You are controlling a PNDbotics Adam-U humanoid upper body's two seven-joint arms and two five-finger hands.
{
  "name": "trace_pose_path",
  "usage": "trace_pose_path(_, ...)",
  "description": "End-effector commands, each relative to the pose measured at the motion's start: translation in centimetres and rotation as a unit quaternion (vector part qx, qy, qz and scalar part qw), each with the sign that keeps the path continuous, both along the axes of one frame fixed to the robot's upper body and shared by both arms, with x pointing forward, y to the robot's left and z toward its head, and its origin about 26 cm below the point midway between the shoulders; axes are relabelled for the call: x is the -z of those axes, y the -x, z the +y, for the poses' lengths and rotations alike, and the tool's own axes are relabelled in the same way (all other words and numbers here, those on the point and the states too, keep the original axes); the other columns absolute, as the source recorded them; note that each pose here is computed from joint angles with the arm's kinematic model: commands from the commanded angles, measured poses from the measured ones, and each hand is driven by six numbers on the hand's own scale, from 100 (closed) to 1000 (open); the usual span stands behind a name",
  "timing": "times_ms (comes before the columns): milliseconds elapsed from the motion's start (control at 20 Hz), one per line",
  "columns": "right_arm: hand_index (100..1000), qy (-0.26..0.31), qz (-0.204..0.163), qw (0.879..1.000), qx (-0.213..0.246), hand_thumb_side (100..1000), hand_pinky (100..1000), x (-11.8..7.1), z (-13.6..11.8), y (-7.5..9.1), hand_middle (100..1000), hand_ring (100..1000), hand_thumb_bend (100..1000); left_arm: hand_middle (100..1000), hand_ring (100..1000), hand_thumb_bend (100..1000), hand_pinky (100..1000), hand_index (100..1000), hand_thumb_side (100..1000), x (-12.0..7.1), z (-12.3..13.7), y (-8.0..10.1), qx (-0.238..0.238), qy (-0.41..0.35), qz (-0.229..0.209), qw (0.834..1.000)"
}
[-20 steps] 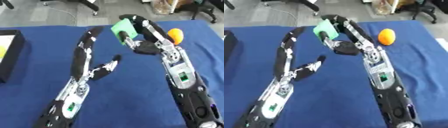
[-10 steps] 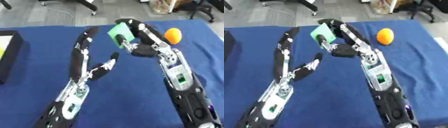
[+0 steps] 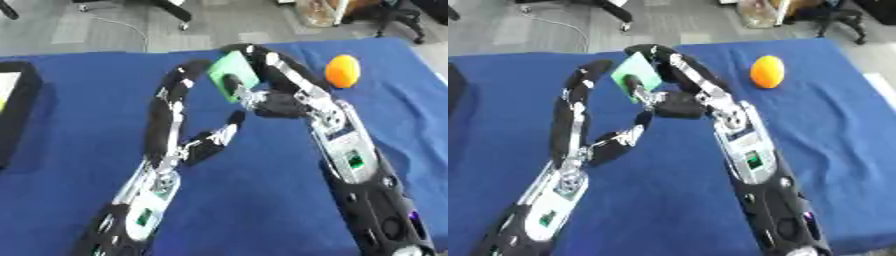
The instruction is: Pick up the objects with one hand, pass them to the other hand, and then place them into the box on the other side of the table.
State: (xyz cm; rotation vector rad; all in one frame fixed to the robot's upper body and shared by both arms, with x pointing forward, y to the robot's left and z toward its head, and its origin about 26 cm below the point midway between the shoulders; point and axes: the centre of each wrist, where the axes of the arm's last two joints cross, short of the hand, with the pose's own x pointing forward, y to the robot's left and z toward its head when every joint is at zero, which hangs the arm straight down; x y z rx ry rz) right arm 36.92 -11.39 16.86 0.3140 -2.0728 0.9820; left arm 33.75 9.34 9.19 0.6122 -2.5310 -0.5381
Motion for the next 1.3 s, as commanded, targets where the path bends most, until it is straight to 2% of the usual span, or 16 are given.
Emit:
trace_pose_path(50, 494, -0.002, -0.001, 1.0, -0.012, 420, 607, -0.6, 0.4, 0.0, 311, 445, 100, 730, 812, 444, 842, 853, 168, -1.0, -0.8, 0.0, 0.02, 0.012, -0.011, 1.0)
trace_pose_path(150, 494, -0.001, 0.007, 1.0, -0.016, 419, 606, -0.4, 0.5, 0.0, 311, 444, 100, 729, 811, 433, 841, 852, 169, -1.0, -0.9, 0.0, 0.022, 0.014, -0.012, 1.0)
trace_pose_path(400, 493, 0.005, 0.027, 0.999, -0.023, 415, 603, 0.1, 0.5, -0.2, 311, 443, 100, 722, 807, 329, 839, 843, 191, -1.0, -0.9, 0.0, 0.022, 0.019, -0.009, 1.0)
trace_pose_path(500, 493, 0.006, 0.035, 0.999, -0.024, 415, 602, 0.4, 0.5, -0.2, 310, 442, 100, 720, 806, 313, 838, 842, 191, -1.0, -0.9, 0.0, 0.02, 0.022, -0.008, 1.0)
trace_pose_path(850, 493, 0.008, 0.051, 0.998, -0.035, 413, 601, 0.7, 0.4, -0.2, 311, 442, 100, 696, 789, 156, 830, 825, 100, -0.9, -0.7, -0.1, 0.006, 0.021, -0.004, 1.0)
trace_pose_path(950, 493, 0.008, 0.052, 0.998, -0.038, 414, 601, 0.6, 0.4, -0.2, 311, 442, 100, 669, 770, 100, 821, 805, 100, -0.8, -0.7, -0.1, 0.003, 0.019, -0.003, 1.0)
trace_pose_path(1150, 494, 0.008, 0.052, 0.998, -0.043, 414, 602, 0.5, 0.4, -0.1, 311, 442, 100, 610, 717, 100, 793, 759, 100, -0.8, -0.6, -0.2, -0.001, 0.02, 0.002, 1.0)
trace_pose_path(1300, 495, 0.007, 0.052, 0.998, -0.045, 414, 602, 0.4, 0.4, -0.1, 312, 442, 100, 562, 669, 100, 769, 716, 199, -0.6, -0.6, -0.2, -0.002, 0.021, 0.007, 1.0)
